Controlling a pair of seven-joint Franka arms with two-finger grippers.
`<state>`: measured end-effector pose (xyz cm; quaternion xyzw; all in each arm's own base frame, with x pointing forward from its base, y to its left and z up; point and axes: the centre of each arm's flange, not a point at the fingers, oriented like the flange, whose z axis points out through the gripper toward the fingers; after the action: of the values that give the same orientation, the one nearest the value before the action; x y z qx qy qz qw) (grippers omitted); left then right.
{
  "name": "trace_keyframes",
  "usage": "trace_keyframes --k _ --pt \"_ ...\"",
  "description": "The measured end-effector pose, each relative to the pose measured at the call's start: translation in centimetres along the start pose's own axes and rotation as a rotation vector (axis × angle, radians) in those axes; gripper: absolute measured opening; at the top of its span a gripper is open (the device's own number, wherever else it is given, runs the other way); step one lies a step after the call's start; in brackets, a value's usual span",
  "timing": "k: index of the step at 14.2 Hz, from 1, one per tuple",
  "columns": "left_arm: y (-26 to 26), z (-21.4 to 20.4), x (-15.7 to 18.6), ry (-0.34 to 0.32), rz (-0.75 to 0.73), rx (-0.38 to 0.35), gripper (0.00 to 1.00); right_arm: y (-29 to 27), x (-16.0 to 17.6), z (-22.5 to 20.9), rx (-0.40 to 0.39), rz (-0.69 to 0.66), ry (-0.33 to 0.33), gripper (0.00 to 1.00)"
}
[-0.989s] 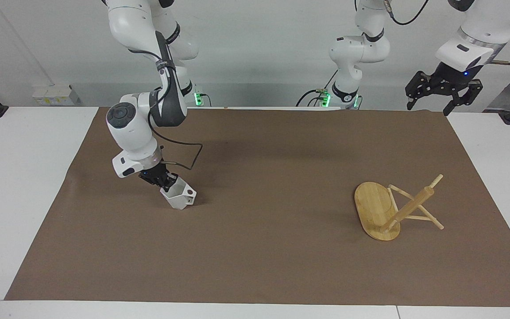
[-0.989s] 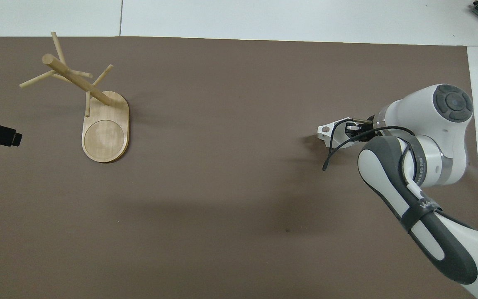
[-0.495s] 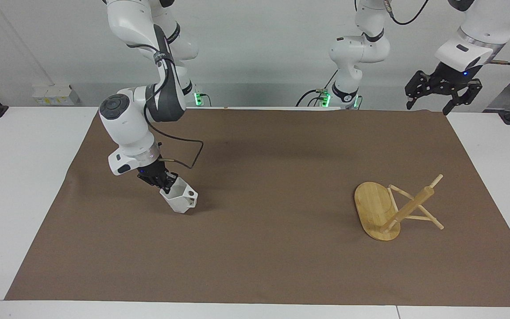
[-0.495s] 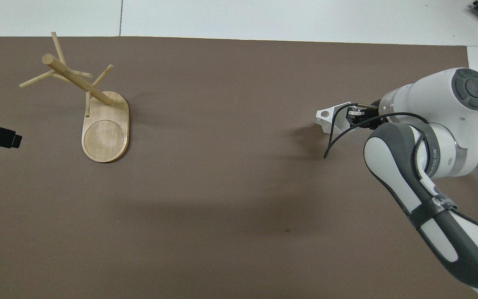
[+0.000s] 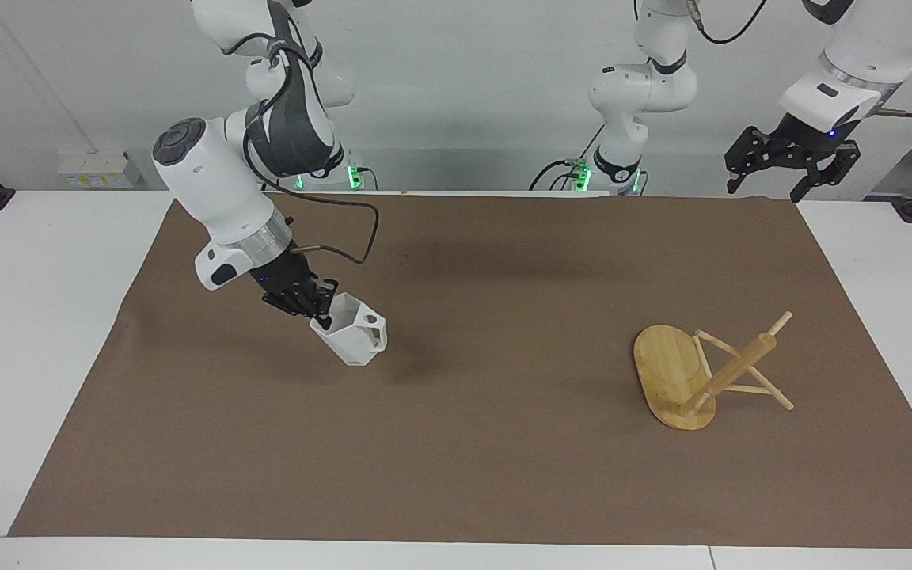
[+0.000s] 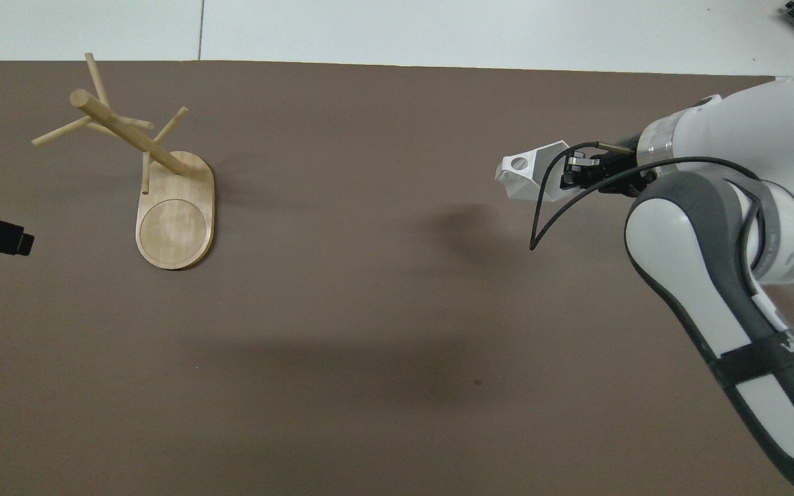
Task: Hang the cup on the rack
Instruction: 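Carry the cup toward the left gripper near the mug tree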
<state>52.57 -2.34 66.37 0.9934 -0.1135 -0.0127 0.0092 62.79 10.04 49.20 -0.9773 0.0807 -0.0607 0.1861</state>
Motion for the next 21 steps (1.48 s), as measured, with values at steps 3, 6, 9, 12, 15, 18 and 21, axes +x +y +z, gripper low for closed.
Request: trace_keyframes --k 3,6,9,12,15,18,21 --pt "0.1 -0.1 0.1 0.016 -0.064 -0.003 1.0 -2.4 -0.8 -0.9 0.133 -0.048 -0.009 0.04" --pt "0.8 -0.1 0.3 0.025 -0.179 -0.067 1.0 -6.0 -2.1 -0.7 0.262 -0.061 -0.038 0.04" --pt "1.6 0.1 0.8 0.024 -0.348 -0.151 1.0 -9.7 -3.7 -0.3 0.395 -0.043 -0.082 0.04" --pt "2.4 0.1 1.7 0.023 -0.578 -0.24 1.0 -12.9 -5.1 -0.3 0.515 -0.02 -0.116 0.04" --pt "3.4 0.7 2.6 -0.029 -0.799 -0.331 1.0 -15.6 -6.1 -0.3 0.591 -0.005 -0.112 0.04" --pt "4.7 1.5 3.7 -0.098 -1.02 -0.392 1.0 -19.7 -8.2 0.2 0.66 0.007 -0.083 0.04" --pt "6.3 1.4 4.4 -0.125 -1.176 -0.43 1.0 -22.8 -10.2 0.8 0.714 0.021 -0.077 0.04"
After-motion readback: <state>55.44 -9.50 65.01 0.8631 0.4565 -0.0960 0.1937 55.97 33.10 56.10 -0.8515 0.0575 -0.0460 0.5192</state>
